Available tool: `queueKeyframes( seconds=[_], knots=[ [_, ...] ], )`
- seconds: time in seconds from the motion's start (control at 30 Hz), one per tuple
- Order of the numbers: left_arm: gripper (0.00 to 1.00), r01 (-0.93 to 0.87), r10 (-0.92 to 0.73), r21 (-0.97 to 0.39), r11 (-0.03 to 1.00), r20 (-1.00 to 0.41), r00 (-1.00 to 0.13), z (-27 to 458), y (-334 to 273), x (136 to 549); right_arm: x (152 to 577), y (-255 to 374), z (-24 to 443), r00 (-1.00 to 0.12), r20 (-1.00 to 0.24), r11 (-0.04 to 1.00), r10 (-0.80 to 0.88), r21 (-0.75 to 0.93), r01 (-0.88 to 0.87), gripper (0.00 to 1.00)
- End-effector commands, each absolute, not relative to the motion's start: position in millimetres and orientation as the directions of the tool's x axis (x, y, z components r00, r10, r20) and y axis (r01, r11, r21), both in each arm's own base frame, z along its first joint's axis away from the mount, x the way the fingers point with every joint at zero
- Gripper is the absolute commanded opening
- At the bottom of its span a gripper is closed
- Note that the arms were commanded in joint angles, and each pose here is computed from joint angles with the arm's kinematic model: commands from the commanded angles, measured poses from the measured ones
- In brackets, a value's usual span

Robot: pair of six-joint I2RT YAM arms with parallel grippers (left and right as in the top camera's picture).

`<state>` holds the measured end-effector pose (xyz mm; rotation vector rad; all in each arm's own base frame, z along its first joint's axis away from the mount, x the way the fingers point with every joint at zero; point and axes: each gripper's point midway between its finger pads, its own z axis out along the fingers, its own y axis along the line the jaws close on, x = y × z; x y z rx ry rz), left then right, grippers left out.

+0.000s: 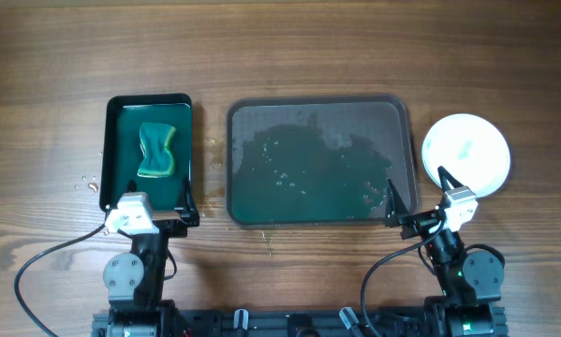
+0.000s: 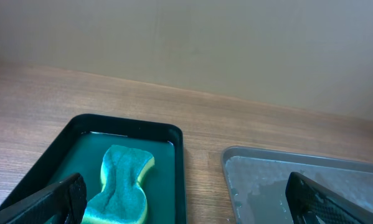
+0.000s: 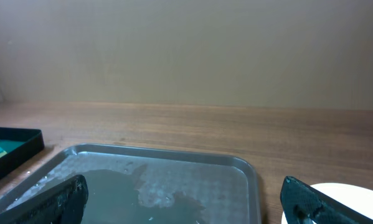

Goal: Clean dirty plates on tray and stack at the side

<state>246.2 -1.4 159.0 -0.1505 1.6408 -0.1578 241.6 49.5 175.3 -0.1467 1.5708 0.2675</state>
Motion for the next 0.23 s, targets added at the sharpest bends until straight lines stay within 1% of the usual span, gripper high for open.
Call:
queueKeyframes(
  seconds=[0.0, 0.2],
  knots=[
    [1.00, -0.017, -0.177, -0.177, 0.984, -0.981, -0.072, 156.8, 1.7, 246.2, 241.1, 50.6, 176.7, -0.009, -0.998, 0.962, 0.061, 0.061, -0.265, 1.00],
    [1.00, -0.017, -0.177, -0.177, 0.984, -0.981, -0.072, 156.8, 1.7, 246.2, 241.1, 50.6, 176.7, -0.009, -0.998, 0.962, 0.061, 0.061, -0.265, 1.00]
  ],
)
